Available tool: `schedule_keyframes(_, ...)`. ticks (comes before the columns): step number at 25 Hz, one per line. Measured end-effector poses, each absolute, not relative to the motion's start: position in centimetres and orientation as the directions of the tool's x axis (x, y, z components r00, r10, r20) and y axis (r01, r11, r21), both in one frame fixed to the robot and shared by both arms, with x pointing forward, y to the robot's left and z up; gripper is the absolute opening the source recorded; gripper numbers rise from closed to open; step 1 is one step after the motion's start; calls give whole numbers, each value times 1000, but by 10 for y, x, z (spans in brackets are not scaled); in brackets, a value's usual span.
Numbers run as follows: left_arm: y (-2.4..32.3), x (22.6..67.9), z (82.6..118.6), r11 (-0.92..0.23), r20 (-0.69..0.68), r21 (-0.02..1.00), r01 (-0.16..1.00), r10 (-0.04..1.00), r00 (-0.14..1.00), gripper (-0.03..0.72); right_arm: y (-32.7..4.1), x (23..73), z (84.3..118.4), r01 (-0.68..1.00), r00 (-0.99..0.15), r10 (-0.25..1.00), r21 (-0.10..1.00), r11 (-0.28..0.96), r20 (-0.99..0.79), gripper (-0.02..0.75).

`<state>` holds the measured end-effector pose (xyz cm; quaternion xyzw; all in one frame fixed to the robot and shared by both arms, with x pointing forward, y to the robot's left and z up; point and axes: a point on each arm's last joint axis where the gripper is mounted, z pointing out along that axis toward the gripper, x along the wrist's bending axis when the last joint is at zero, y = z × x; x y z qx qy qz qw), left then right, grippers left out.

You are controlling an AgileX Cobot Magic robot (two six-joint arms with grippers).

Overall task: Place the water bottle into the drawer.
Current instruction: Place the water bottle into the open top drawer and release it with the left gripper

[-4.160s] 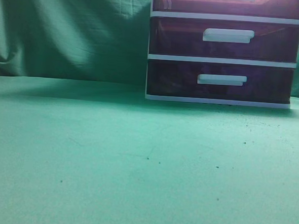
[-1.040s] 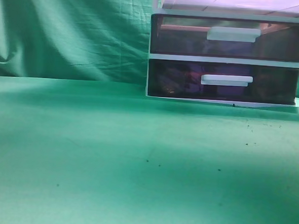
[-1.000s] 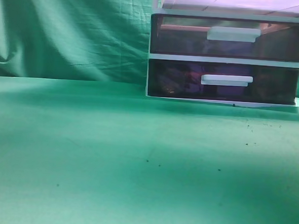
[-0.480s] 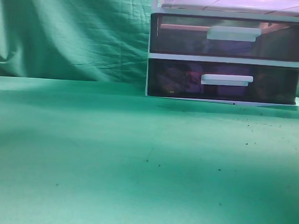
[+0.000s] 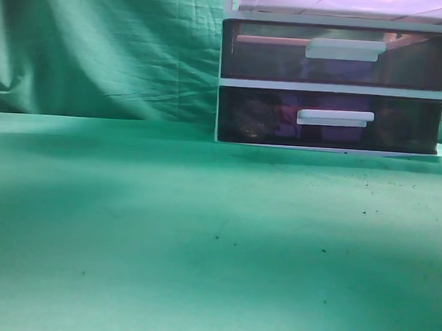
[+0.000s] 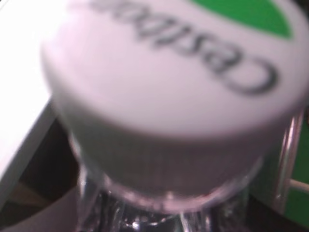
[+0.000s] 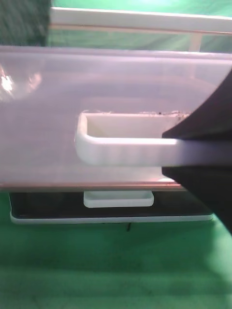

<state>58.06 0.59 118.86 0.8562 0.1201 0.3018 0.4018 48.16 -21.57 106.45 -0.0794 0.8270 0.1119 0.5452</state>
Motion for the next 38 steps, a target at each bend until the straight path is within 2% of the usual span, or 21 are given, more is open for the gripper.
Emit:
schedule_keyframes(4, -20, 586, 1168, -726, 567, 674, -136, 391, 725, 302, -216, 482, 1064, -254, -393, -10, 98, 962, -920, 79)
schedule_keyframes(8, -28, 596, 1157, -722, 597, 676, -146, 421, 683, 302, -216, 482, 1065, -254, -393, -8, 101, 962, -919, 79)
schedule_keyframes(12, -26, 605, 1151, -783, 689, 598, -170, 394, 609, 302, -216, 482, 1065, -254, -393, -8, 101, 962, -919, 79)
schedule_keyframes(23, -29, 609, 1152, -786, 721, 586, -195, 397, 567, 302, -216, 482, 1063, -245, -398, -8, 98, 965, -917, 79)
schedule_keyframes(28, -37, 608, 1153, -712, 665, 671, -207, 455, 592, 588, -216, 481, 1063, -248, -398, -2, 105, 963, -917, 79)
schedule_keyframes(30, -41, 608, 1153, -665, 632, 716, -213, 486, 604, 657, -216, 481, 1063, -248, -398, -2, 105, 963, -917, 79)
schedule_keyframes(34, -50, 607, 1159, -488, 498, 846, -215, 579, 646, 646, -216, 481, 1063, -247, -403, 8, 117, 962, -915, 79)
schedule_keyframes(35, -52, 606, 1162, -427, 449, 880, -209, 604, 658, 582, -216, 481, 1063, -245, -404, 14, 123, 962, -914, 79)
schedule_keyframes(38, -55, 604, 1171, -259, 317, 947, -189, 660, 681, 582, -216, 481, 1063, -242, -406, 21, 130, 962, -914, 79)
